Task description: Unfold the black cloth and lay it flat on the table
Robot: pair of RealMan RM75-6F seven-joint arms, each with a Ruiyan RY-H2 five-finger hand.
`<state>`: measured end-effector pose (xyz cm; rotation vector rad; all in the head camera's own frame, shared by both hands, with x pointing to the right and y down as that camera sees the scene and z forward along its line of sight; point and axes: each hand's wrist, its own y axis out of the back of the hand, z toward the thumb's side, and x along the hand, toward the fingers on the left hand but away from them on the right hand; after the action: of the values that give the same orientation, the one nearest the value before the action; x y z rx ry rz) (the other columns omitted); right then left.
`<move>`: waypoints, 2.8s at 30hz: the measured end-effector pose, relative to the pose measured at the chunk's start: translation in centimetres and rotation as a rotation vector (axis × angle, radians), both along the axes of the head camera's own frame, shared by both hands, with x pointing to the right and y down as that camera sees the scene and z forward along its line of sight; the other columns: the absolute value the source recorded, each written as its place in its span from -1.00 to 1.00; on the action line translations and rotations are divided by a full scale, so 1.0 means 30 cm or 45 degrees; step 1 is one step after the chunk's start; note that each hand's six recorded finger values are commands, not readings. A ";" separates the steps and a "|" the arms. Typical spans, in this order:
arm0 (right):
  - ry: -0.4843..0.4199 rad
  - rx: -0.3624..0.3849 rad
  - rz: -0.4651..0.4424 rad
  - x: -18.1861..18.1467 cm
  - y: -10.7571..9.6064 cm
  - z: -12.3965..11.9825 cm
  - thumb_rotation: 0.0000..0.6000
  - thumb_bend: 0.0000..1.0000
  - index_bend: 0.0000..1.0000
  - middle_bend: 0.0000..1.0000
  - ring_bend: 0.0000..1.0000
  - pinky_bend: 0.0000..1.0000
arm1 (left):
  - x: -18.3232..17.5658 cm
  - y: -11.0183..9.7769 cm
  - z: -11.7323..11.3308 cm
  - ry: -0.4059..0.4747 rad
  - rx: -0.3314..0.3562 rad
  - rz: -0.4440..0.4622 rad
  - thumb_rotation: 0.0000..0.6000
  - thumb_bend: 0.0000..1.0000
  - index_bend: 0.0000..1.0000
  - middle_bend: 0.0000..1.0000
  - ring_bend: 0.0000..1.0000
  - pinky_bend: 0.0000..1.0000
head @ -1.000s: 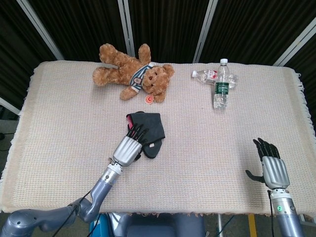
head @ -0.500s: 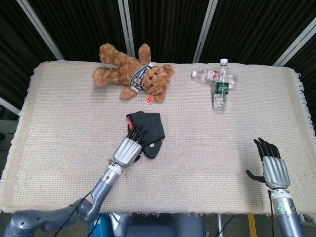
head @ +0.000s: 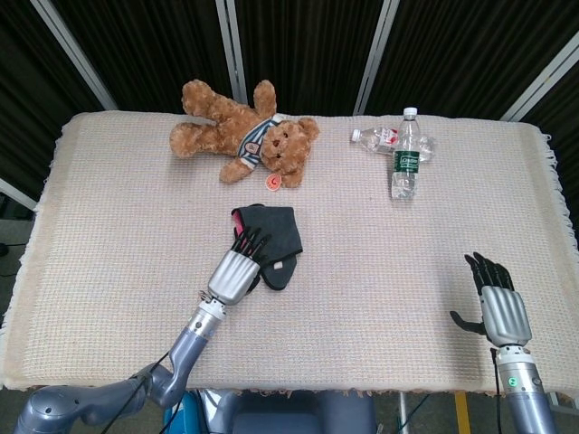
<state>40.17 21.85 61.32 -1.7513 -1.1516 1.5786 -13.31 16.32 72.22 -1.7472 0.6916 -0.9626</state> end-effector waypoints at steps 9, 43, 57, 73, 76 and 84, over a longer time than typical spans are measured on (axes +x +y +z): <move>0.002 -0.004 -0.005 -0.003 0.003 0.002 1.00 -0.56 -1.00 -1.00 -1.00 -1.00 | -0.014 -0.008 -0.007 0.013 0.007 -0.013 1.00 -0.13 0.04 -0.77 -1.00 -1.00; -0.058 -0.042 -0.008 -0.061 -0.050 0.024 1.00 -0.56 -1.00 -1.00 -1.00 -1.00 | 0.156 -0.440 -0.392 0.228 0.197 -0.085 1.00 -0.04 0.13 -0.73 -1.00 -1.00; -0.285 -0.030 -0.029 -0.234 -0.173 -0.031 1.00 -0.56 -1.00 -1.00 -1.00 -1.00 | 0.486 -0.662 -0.702 0.249 0.315 0.005 1.00 -0.04 0.14 -0.72 -1.00 -1.00; -0.491 -0.114 0.009 -0.409 -0.250 -0.057 1.00 -0.56 -1.00 -1.00 -1.00 -1.00 | 0.616 -0.740 -0.738 0.205 0.338 -0.036 1.00 -0.04 0.17 -0.69 -1.00 -1.00; -0.482 -0.106 0.033 -0.389 -0.261 -0.058 1.00 -0.56 -1.00 -1.00 -1.00 -1.00 | 0.589 -0.767 -0.770 0.227 0.369 -0.055 1.00 -0.04 0.17 -0.69 -1.00 -1.00; -0.485 -0.095 0.088 -0.337 -0.276 -0.059 1.00 -0.56 -1.00 -1.00 -1.00 -1.00 | 0.469 -0.876 -0.907 0.181 0.527 -0.101 1.00 -0.01 0.21 -0.69 -1.00 -1.00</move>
<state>30.06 13.57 59.55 -2.1474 -1.3532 1.3760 0.76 -9.94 45.02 -1.4372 0.9823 -0.6912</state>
